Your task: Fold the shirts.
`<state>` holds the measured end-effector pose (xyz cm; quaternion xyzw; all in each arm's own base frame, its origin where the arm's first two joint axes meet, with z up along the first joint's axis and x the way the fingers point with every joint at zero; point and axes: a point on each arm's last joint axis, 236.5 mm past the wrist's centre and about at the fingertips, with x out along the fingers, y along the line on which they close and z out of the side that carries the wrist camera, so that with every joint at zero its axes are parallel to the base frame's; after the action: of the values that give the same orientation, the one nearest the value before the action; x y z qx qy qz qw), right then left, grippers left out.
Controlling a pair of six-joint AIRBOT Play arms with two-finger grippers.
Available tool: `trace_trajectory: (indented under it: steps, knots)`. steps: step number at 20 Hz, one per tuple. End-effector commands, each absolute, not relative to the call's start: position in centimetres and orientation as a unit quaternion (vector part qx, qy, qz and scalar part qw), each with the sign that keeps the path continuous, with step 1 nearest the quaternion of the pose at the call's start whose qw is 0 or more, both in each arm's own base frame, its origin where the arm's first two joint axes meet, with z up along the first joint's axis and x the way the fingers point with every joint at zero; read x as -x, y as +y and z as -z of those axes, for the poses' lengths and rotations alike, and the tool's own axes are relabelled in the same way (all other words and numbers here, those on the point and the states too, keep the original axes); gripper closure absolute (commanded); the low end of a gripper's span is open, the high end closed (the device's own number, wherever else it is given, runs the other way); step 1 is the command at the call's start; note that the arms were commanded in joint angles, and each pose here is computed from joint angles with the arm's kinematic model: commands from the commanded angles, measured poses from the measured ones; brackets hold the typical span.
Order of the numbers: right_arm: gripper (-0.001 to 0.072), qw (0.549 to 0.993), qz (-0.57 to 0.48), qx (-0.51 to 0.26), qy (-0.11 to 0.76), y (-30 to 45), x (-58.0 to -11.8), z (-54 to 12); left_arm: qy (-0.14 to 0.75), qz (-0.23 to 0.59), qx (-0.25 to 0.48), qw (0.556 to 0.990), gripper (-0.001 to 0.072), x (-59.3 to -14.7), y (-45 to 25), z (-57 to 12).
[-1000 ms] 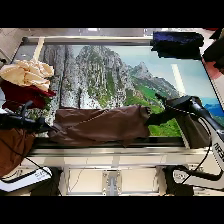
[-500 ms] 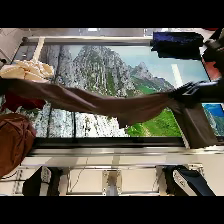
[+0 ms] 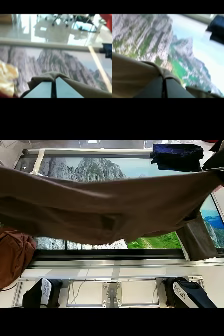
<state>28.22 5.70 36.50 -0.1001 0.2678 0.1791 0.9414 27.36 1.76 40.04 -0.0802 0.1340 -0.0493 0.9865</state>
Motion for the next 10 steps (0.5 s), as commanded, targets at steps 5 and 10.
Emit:
trace_trajectory:
  steps: [5, 10]
  knots:
    - [0.0698, 0.828, -0.224, 0.003, 0.514, 5.2, -41.9, -17.3, 0.433, 0.126, 0.173, 0.876, 0.0701, -39.6, 2.3, -19.9]
    - [0.0697, 0.822, -0.184, -0.071, 0.534, 4.5, -51.4, -5.4, 0.405, 0.058, 0.122, 0.904, 0.0700, -55.0, -0.4, -7.9]
